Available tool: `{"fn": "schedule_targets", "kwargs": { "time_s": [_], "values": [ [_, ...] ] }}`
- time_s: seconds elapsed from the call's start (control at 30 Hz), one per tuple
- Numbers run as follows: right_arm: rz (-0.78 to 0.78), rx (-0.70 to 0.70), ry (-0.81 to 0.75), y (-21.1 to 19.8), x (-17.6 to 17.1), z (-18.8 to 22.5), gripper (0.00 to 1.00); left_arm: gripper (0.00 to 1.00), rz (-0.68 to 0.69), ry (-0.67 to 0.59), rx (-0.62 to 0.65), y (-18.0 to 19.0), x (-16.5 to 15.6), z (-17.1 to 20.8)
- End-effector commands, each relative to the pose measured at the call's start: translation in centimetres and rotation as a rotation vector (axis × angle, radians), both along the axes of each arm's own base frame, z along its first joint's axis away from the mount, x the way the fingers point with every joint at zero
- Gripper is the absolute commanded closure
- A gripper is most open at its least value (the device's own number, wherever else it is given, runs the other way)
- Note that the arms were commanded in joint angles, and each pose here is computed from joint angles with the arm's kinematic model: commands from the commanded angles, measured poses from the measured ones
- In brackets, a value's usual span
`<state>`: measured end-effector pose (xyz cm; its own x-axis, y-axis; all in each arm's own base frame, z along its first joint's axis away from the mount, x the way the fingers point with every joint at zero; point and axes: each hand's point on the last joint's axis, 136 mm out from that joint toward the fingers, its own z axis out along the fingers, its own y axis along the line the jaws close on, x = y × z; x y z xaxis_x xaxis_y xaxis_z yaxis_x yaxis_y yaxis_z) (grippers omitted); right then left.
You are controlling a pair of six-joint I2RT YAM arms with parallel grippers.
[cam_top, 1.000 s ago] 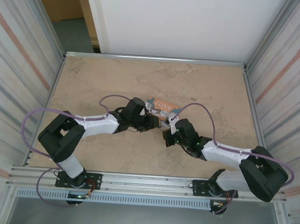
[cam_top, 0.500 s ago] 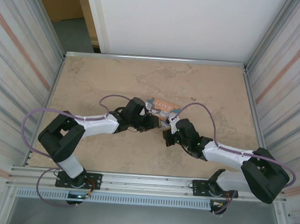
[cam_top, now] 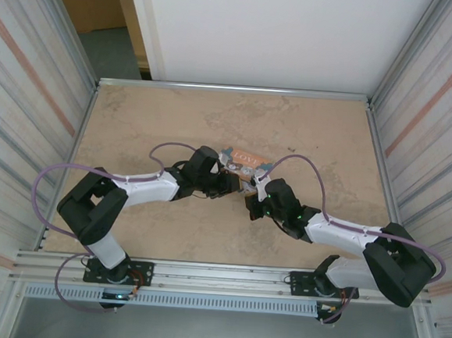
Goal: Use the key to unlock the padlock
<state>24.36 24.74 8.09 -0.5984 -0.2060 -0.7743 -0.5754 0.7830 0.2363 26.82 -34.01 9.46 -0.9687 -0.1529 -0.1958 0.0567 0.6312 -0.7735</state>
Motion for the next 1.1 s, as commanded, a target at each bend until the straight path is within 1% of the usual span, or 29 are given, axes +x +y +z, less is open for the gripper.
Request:
{"fn": "schedule_targets", "kwargs": {
  "time_s": [0.0,0.2,0.53,1.07],
  "values": [
    [0.028,0.143,-0.151,2.0,1.4,5.5,1.0,0.84,-0.074,0.006,-0.079,-1.4,-1.2,2.8],
    [0.054,0.125,-0.158,2.2,1.6,5.6,1.0,0.84,-0.075,0.011,-0.076,-1.4,-1.3,2.8],
    [0.1,0.146,-0.138,3.0,1.2,5.7,1.0,0.84,-0.072,0.015,-0.077,-1.6,-1.1,2.8],
    [0.133,0.179,-0.134,4.2,1.9,6.2,1.0,0.84,-0.074,0.019,-0.079,-1.6,-1.2,2.8]
  ]
}}
